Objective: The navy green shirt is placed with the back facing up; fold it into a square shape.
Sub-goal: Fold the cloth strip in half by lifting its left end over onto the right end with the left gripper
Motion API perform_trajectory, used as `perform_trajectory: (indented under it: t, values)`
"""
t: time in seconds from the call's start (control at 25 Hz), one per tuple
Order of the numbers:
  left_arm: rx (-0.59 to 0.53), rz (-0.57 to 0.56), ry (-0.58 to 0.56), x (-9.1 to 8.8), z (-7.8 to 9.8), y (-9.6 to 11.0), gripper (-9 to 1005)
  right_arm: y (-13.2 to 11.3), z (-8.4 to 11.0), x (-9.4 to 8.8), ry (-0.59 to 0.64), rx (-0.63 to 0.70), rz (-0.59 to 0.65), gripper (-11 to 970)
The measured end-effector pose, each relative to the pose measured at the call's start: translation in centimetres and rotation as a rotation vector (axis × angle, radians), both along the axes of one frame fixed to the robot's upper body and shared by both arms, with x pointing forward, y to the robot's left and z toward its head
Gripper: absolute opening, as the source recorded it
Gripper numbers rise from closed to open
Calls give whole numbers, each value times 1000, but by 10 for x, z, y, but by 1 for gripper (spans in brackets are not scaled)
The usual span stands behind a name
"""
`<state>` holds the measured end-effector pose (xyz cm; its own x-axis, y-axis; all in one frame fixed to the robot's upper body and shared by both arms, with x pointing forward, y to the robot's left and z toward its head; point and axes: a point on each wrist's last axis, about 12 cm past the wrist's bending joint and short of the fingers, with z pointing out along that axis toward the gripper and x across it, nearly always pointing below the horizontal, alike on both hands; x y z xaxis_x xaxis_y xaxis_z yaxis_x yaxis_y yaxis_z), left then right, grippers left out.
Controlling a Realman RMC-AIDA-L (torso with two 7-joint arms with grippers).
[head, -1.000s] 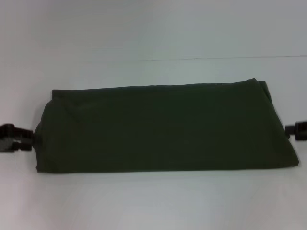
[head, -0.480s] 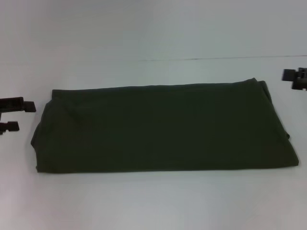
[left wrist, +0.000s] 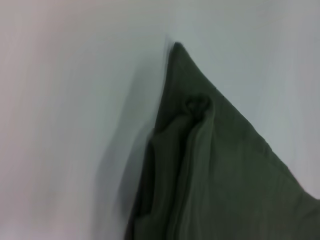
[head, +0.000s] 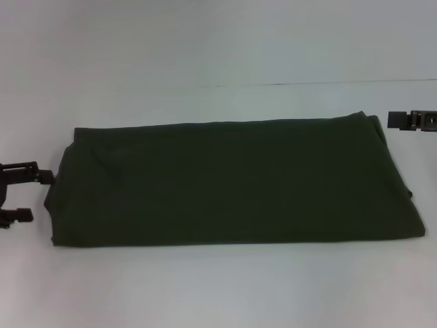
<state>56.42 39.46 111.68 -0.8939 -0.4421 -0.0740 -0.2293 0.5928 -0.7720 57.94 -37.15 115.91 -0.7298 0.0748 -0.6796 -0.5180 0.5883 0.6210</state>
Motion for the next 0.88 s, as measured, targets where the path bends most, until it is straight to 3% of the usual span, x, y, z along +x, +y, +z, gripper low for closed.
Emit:
perform_trajectory:
  t: [0.36, 0.88]
  values:
    - [-74, 41, 52, -14, -20, -9, 948, 3, 6, -4, -40, -40, 112, 868]
    - [-23, 74, 63, -20, -35, -7, 949, 8, 4, -5, -83, -64, 170, 868]
